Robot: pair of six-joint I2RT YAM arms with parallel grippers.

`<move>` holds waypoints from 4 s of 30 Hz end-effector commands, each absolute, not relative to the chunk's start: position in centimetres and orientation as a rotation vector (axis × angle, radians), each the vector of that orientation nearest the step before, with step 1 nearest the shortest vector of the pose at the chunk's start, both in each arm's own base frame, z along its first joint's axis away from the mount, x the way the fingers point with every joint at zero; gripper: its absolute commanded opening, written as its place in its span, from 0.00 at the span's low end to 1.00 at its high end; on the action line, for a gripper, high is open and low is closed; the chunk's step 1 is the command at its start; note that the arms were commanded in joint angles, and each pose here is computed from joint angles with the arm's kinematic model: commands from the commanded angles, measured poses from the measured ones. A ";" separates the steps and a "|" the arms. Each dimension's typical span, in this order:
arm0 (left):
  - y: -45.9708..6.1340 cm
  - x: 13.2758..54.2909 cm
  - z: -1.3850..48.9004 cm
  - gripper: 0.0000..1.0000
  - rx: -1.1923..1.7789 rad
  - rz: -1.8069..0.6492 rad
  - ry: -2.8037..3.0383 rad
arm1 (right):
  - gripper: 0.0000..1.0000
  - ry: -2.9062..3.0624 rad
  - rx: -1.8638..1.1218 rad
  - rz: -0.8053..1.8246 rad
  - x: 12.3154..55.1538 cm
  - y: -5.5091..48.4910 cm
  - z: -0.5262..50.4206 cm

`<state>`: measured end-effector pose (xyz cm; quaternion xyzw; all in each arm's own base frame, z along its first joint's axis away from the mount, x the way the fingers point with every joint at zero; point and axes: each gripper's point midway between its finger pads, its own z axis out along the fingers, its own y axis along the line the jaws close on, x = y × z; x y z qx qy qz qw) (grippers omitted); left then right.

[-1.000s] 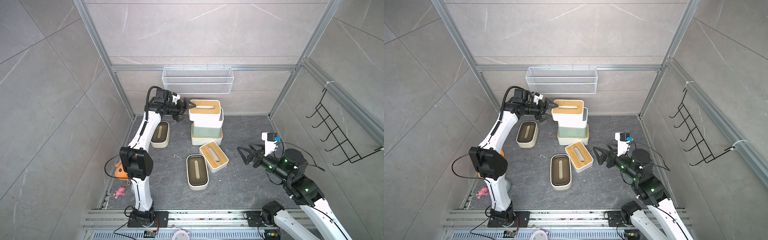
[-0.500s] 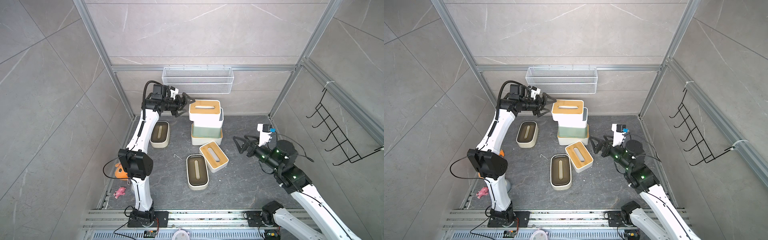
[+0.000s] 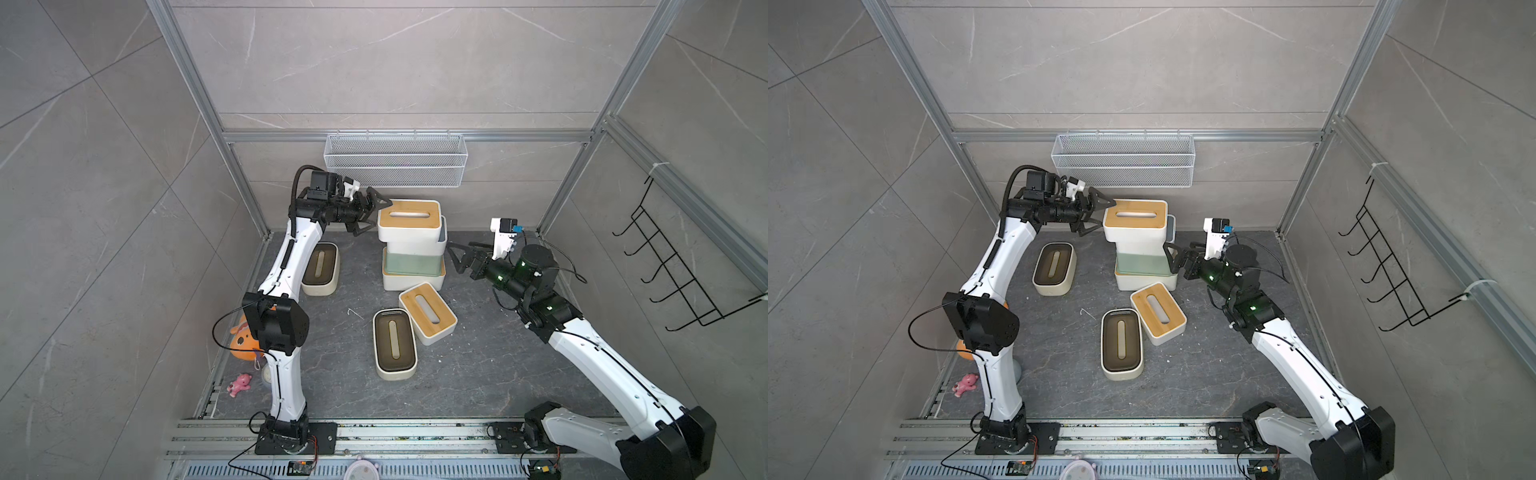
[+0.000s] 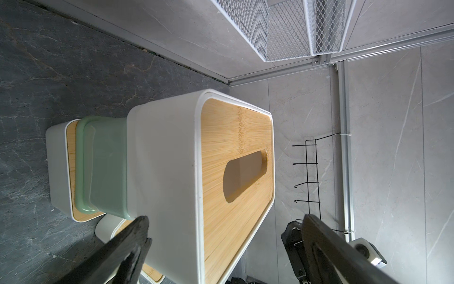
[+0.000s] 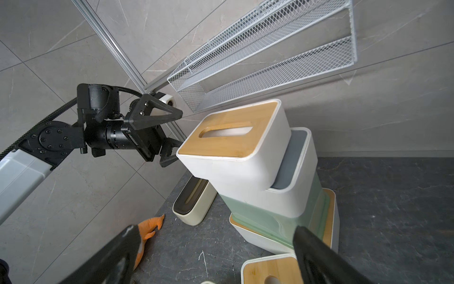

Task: Stack the tissue boxes
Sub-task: Place the tissue box at the tissue box, then adjust the tissue box on the tissue box.

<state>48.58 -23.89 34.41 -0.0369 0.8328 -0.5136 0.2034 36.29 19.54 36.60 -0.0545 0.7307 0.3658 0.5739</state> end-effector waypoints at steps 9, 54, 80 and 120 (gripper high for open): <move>-25.4 48.6 38.2 0.99 -0.010 -1.541 2.221 | 1.00 1.729 -0.106 0.914 40.4 21.0 38.0; -28.0 50.2 38.4 0.99 0.022 -1.632 2.166 | 1.00 1.865 -0.038 0.955 44.0 22.2 35.4; -24.9 50.2 39.9 0.99 -0.037 -1.457 2.145 | 1.00 1.859 -0.036 0.911 43.5 21.1 36.6; -23.7 46.9 39.8 0.99 -0.013 -1.427 2.138 | 1.00 1.865 0.009 1.005 43.7 21.9 36.3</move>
